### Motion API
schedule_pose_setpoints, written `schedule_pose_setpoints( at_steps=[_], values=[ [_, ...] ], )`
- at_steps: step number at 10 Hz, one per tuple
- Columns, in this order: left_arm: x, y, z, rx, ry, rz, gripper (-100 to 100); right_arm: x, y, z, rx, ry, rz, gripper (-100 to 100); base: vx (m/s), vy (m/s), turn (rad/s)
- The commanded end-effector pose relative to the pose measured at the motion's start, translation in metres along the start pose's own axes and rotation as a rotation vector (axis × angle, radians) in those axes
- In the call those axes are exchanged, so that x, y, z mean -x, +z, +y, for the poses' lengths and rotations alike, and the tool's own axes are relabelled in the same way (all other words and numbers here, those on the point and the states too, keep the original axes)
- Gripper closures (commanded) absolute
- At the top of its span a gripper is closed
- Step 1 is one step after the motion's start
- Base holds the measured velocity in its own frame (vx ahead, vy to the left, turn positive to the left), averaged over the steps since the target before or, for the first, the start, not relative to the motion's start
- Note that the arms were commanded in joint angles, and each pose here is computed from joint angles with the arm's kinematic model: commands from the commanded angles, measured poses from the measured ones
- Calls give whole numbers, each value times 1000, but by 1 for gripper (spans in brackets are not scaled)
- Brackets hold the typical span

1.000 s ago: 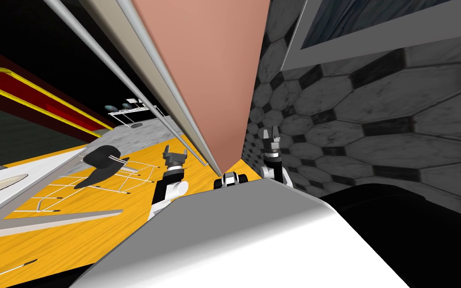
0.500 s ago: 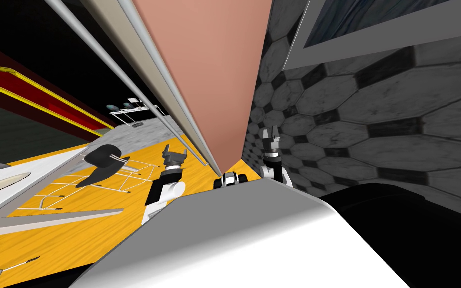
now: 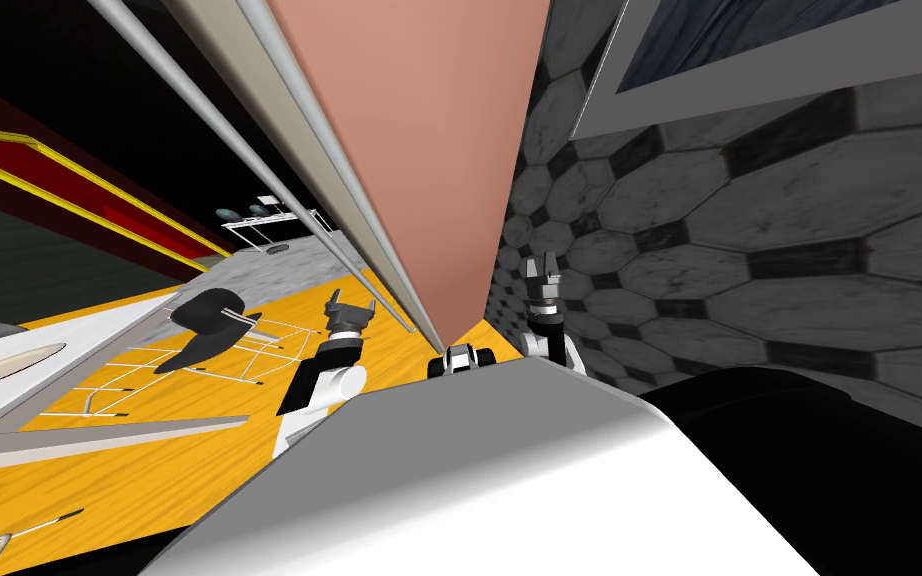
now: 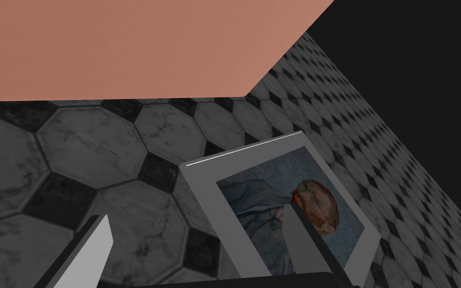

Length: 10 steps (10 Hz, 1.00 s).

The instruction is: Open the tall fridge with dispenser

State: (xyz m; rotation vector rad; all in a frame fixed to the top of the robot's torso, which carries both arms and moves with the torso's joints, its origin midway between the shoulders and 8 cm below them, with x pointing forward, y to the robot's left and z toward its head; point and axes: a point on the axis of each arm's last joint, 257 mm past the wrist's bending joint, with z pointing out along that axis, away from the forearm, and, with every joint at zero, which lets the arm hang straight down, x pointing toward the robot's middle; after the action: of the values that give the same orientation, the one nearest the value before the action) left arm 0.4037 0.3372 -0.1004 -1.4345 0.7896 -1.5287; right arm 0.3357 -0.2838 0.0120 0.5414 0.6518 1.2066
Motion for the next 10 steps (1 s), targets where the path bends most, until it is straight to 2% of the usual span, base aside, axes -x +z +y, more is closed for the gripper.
schedule_pose_setpoints(
  at_steps=[1, 6, 7, 10],
  values=[
    [2, -2, 13, 55, -17, -13, -100, 0, 0, 0, 0, 0, 0, 0, 13, 0, 13],
    [6, -9, 27, 141, -52, -42, -100, 0, 0, 0, 0, 0, 0, 0, 8, -2, 10],
    [6, -10, 28, 145, -52, -43, -100, 0, 0, 0, 0, 0, 0, 0, 13, -1, 12],
    [8, -17, 38, 207, -82, -65, -100, 0, 0, 0, 0, 0, 0, 0, 17, 1, 13]
  ],
)
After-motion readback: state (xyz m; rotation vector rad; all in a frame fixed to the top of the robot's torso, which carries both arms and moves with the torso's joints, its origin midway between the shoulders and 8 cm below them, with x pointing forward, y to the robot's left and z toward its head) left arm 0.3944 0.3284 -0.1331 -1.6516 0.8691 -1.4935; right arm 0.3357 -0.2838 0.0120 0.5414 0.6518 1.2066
